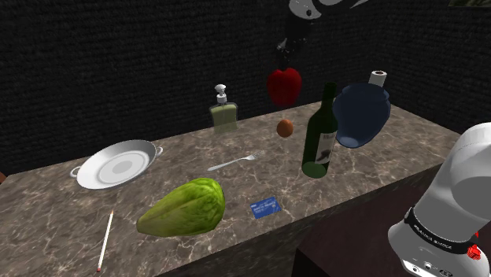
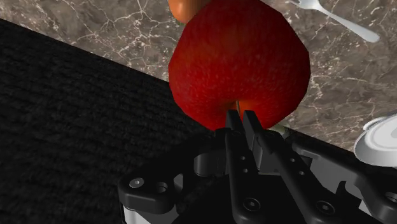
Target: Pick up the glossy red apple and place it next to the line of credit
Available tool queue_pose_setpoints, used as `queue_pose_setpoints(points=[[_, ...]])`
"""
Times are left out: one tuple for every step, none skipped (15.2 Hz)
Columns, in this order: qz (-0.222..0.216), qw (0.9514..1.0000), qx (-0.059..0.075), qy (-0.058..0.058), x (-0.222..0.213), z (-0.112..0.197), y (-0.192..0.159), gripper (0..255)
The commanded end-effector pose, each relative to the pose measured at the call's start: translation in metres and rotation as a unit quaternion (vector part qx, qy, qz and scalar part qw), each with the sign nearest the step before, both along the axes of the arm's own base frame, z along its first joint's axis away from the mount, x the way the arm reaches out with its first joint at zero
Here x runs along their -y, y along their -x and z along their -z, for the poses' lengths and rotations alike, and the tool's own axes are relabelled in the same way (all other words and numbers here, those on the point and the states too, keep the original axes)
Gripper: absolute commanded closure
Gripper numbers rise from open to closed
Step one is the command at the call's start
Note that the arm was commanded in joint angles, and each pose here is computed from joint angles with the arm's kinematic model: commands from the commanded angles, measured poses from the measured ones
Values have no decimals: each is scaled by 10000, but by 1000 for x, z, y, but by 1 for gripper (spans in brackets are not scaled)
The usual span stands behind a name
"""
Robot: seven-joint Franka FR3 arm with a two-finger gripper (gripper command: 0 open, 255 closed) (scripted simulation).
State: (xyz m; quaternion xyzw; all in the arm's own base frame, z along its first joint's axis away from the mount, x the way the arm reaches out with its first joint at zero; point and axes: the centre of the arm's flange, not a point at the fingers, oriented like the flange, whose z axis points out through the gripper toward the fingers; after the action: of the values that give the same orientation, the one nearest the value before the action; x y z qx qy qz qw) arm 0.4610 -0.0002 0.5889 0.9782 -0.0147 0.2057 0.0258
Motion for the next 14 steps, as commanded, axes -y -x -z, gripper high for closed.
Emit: queue_pose_setpoints(points=[[6, 10000, 0, 2, -17, 0, 22, 255], [6, 10000, 0, 2, -25, 0, 32, 255], [6, 10000, 0, 2, -33, 0, 43, 255], [6, 10000, 0, 2, -42, 0, 53, 255], [6, 10000, 0, 2, -50, 0, 63, 255], [6, 10000, 0, 2, -59, 0, 73, 255], [6, 10000, 0, 2, -67, 0, 83, 255], [6, 10000, 0, 2, -75, 0, 93, 255], [6, 10000, 0, 2, -84, 0, 104, 255], [6, 10000, 0, 2, -92, 0, 114, 255], [6, 10000, 0, 2, -101, 0, 124, 255], [6, 10000, 0, 2, -109, 0, 134, 255], [6, 10000, 0, 2, -117, 0, 144, 255], [6, 10000, 0, 2, -126, 0, 155, 255]])
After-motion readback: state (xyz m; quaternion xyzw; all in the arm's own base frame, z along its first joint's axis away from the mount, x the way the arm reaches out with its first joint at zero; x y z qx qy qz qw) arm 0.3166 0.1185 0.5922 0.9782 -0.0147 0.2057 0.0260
